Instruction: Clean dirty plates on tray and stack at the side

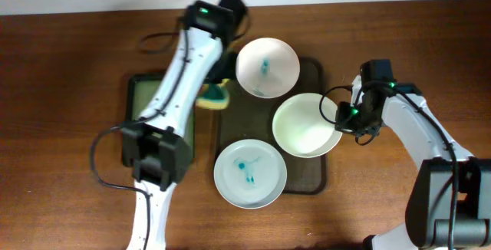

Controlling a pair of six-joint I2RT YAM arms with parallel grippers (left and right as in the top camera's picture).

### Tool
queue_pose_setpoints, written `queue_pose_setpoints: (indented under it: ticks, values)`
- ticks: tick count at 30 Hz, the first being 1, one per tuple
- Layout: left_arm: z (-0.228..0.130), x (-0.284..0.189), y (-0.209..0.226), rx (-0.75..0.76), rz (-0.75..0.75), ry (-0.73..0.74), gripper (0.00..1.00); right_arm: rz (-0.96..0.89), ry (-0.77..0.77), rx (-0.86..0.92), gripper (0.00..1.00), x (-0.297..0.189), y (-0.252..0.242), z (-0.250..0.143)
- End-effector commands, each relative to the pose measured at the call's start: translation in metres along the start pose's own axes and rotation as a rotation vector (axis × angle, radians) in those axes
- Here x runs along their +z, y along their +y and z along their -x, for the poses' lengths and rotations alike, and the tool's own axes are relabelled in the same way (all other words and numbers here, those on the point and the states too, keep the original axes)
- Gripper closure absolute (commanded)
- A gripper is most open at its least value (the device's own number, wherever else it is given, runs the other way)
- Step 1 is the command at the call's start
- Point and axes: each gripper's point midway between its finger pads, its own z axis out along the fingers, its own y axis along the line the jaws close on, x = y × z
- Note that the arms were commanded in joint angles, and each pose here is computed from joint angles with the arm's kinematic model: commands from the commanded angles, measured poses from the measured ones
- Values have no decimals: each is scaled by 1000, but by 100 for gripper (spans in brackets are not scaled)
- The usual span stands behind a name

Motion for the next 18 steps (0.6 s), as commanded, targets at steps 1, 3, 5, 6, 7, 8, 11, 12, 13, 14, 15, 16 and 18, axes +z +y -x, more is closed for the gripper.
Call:
queue_pose_setpoints:
  ticks: [1,3,5,6,7,8,11,12,13,14,15,16,18]
  values:
    - [-7,-30,39,-18,26,-15,100,-99,-139,-69,96,-38,16,24]
    - [-7,-39,46,-33,22,-33,100,-176,-217,-112,96,-58,26,28]
    - [-25,-49,72,-65,80,-27,100,-181,-280,-162,96,-76,42,27]
    - [-39,-49,92,-116,138,-5,100,-220,-312,-169,96,-83,39,28]
    - [-52,-44,108,-166,152,8,100,-263,-336,-175,96,-88,36,30]
    - [-65,-28,119,-220,101,4,100,-333,-371,-185,96,-94,32,34]
    - [-96,38,136,-329,-77,-36,100,-522,-489,-260,96,-112,40,40]
    - [-104,60,138,-336,-73,-28,100,-564,-522,-308,96,-116,53,36]
    - [-106,79,136,-334,-74,-37,100,-579,-539,-335,96,-118,61,34]
    - [-103,91,135,-337,-78,-70,100,-603,-566,-375,96,-121,72,30]
    - [-95,94,135,-340,-79,-108,100,-632,-593,-415,96,-125,82,25]
    - [-86,94,138,-344,-76,-148,100,-661,-613,-443,96,-128,88,21]
    - [-79,92,137,-346,-84,-177,100,-728,-684,-498,96,-140,103,15]
